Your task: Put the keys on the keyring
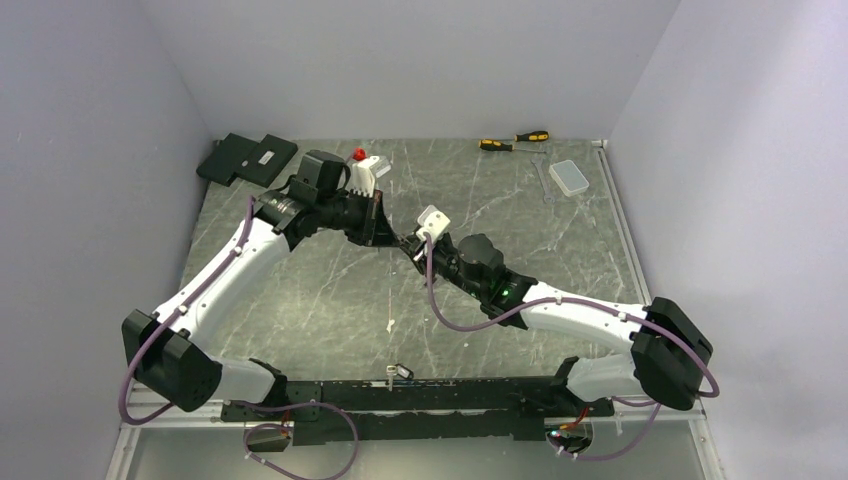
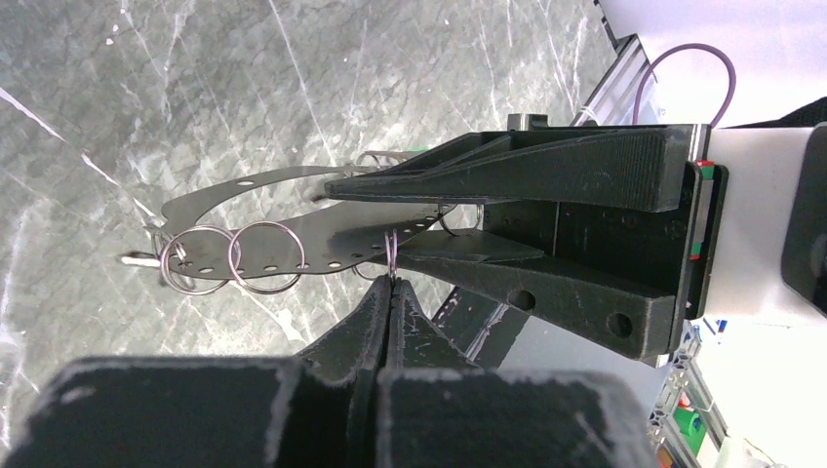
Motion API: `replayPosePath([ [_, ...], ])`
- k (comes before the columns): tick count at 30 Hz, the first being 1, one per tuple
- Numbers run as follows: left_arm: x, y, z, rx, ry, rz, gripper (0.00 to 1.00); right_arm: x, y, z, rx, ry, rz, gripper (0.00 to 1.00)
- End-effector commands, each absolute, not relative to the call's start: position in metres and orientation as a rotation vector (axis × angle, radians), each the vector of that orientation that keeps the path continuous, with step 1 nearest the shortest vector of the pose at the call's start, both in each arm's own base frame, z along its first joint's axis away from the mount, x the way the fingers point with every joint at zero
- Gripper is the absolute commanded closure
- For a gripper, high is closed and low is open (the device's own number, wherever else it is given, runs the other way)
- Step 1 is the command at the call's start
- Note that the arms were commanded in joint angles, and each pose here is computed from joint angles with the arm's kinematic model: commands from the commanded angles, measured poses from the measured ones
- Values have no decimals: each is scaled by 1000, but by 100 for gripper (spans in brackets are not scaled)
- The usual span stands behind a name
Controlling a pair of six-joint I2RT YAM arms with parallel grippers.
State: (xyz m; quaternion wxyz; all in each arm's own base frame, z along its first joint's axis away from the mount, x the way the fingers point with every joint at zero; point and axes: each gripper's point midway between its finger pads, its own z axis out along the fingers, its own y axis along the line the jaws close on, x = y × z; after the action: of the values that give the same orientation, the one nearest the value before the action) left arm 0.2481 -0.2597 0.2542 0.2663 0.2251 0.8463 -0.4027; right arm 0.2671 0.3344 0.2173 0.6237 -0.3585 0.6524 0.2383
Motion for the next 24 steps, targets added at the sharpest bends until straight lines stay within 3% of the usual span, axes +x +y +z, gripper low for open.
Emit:
replayPosePath([
  [1, 249, -264, 270, 595, 2246, -1136, 100, 276, 332, 248, -739, 1454, 547, 100],
  [24, 261, -256, 259, 626, 2178, -1020, 100, 262, 333, 265, -715, 1433, 652, 100],
])
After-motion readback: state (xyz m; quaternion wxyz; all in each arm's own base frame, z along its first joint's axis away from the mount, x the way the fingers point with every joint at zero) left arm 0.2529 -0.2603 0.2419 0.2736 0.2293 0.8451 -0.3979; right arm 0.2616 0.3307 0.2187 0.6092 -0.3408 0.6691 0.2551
